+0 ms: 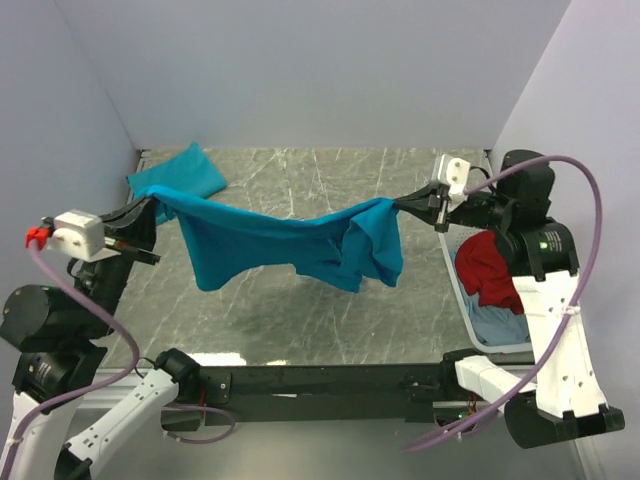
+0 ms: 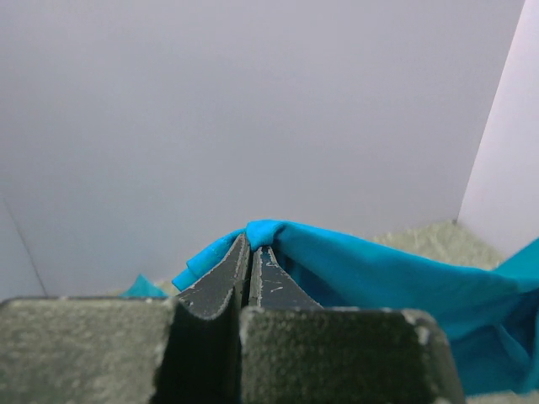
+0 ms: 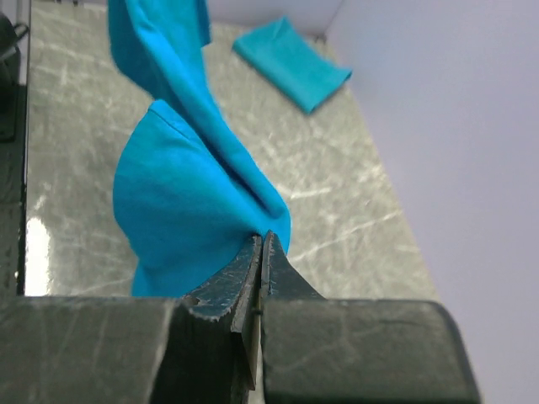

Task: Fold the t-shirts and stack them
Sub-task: Flatten the tshirt out

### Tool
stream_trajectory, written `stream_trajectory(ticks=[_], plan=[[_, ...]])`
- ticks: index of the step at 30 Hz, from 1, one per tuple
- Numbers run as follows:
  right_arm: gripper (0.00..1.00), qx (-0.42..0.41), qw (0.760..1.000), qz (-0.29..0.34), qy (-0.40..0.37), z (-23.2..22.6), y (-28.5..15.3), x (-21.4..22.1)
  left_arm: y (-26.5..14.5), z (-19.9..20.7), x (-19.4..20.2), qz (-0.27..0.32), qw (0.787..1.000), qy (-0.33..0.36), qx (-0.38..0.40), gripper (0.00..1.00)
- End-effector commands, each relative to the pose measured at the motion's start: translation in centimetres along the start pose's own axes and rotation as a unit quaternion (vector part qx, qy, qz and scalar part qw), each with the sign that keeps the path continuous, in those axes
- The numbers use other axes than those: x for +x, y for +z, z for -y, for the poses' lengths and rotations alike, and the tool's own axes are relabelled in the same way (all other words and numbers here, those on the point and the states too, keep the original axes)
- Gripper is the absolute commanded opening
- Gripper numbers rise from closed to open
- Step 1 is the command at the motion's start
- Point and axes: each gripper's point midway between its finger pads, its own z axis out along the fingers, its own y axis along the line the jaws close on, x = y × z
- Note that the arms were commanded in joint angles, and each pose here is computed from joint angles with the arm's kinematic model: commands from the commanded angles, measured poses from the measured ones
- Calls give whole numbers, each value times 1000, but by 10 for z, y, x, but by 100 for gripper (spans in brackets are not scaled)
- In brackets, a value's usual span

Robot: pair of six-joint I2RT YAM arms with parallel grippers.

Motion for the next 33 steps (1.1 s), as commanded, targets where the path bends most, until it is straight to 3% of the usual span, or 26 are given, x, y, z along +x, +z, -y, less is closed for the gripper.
stream_trajectory(ticks=[1, 4, 8, 9, 13, 14, 15, 16, 17, 18, 19, 21, 25, 27, 28, 29, 30, 31, 32, 33], plan=[[0, 9, 999, 34, -23, 1, -9, -36, 3, -5, -25, 40, 999, -17, -15, 0], [0, 43, 998, 36, 3, 25, 0, -25, 27, -3, 2, 15, 999, -32, -31, 1], [1, 91, 991, 42, 88, 63, 25, 12, 71, 5, 76, -37, 993, -92, -69, 1], [1, 91, 988, 31, 123, 73, 38, 37, 86, 11, 108, -74, 991, -91, -70, 1], [2, 151, 966, 2, 209, 130, 65, 105, 131, 7, 189, -130, 976, -150, -86, 1], [6, 188, 953, -16, 237, 146, 66, 128, 139, -12, 209, -140, 966, -188, -113, 0], [11, 211, 939, -42, 269, 165, 73, 167, 148, -15, 260, -198, 951, -209, -115, 1], [28, 231, 926, -60, 292, 176, 74, 190, 151, -34, 284, -220, 934, -245, -138, 3], [39, 267, 908, -91, 308, 190, 70, 217, 156, -42, 330, -277, 911, -262, -155, 18], [48, 287, 893, -118, 325, 203, 73, 246, 158, -49, 349, -305, 896, -277, -164, 45], [61, 324, 869, -154, 341, 210, 66, 271, 162, -53, 371, -350, 873, -294, -169, 62], [71, 349, 854, -174, 346, 209, 57, 283, 170, -58, 370, -357, 872, -287, -171, 74], [73, 365, 859, -180, 312, 203, 40, 274, 176, -65, 330, -325, 902, -238, -157, 85], [72, 312, 887, -175, 291, 188, 43, 254, 172, -58, 309, -320, 912, -222, -129, 85], [72, 191, 910, -176, 321, 141, 58, 245, 163, -53, 308, -336, 914, -203, -106, 85], [71, 116, 939, -186, 266, 120, 59, 240, 157, -40, 298, -342, 916, -200, -70, 85], [70, 53, 951, -180, 245, 99, 61, 227, 149, -32, 297, -353, 914, -193, -44, 84], [69, -42, 944, -174, 279, 49, 57, 219, 130, -26, 307, -384, 906, -175, -23, 84], [68, -92, 962, -169, 193, 32, 56, 214, 120, -21, 299, -383, 909, -165, -11, 84], [67, -138, 951, -186, 204, -5, 48, 221, 110, -17, 299, -388, 908, -160, -3, 84]])
